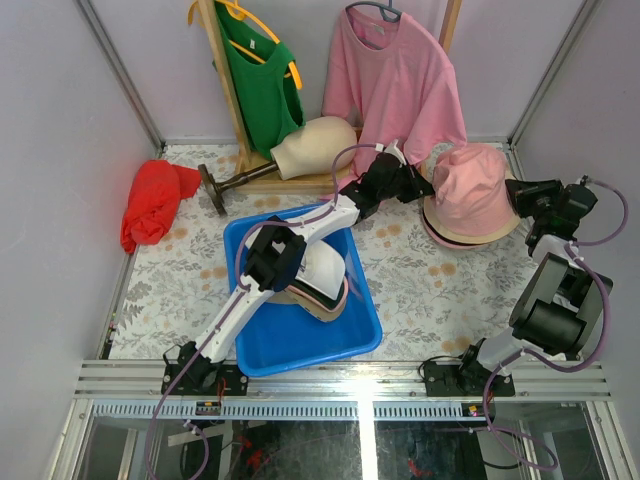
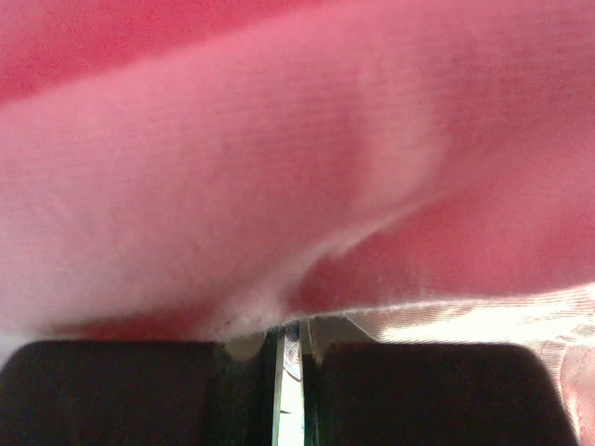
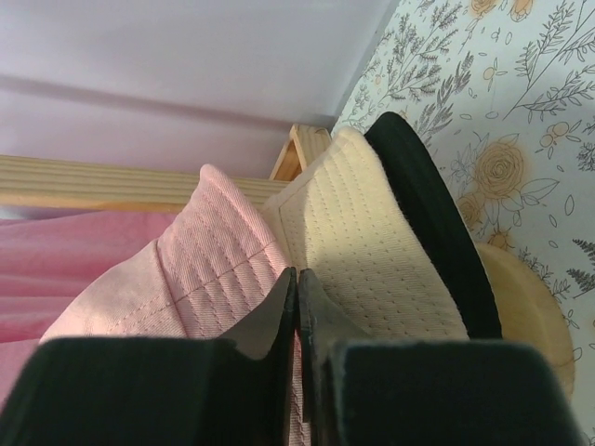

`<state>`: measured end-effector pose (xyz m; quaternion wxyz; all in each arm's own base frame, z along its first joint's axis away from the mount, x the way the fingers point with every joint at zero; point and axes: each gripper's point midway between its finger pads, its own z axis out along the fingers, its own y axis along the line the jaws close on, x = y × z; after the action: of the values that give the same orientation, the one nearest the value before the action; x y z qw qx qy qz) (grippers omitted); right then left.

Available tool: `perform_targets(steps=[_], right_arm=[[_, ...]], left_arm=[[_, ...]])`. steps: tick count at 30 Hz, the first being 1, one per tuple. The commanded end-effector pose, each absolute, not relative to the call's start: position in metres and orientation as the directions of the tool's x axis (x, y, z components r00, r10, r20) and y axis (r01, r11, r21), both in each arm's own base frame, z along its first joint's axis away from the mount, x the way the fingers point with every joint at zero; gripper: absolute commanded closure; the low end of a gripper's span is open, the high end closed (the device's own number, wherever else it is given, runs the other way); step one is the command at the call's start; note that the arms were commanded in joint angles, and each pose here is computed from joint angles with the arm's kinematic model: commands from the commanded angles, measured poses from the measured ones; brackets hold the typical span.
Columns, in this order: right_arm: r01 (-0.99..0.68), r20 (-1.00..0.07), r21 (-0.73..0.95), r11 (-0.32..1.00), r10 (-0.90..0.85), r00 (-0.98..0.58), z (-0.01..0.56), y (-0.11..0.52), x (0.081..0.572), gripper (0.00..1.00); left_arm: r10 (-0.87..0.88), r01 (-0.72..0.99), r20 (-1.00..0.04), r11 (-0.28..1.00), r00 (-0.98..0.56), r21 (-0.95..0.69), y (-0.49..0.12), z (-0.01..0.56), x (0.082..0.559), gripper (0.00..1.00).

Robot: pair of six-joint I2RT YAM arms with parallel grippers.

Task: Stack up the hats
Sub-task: Stack the hat on the hat.

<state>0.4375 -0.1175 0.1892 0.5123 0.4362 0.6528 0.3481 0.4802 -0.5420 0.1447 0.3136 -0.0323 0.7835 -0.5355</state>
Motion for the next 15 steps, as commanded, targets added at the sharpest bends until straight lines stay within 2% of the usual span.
perform_targets(steps=[1,15], right_arm=[[0.139,-0.37,0.911,0.389,0.918,-0.143,0.206,-0.101,0.438,1.0],[0.342,-0.431,0.846,0.409,0.902,-0.014,0.2,-0.132,0.414,1.0]], left_arm=[[-0.331,0.308,-0.469,0.435,-0.819,-0.846,-0.552,0.134,0.467,1.0],[-0.37,0.25,-0.464,0.499,-0.805,-0.83,-0.525,0.128,0.47,1.0]])
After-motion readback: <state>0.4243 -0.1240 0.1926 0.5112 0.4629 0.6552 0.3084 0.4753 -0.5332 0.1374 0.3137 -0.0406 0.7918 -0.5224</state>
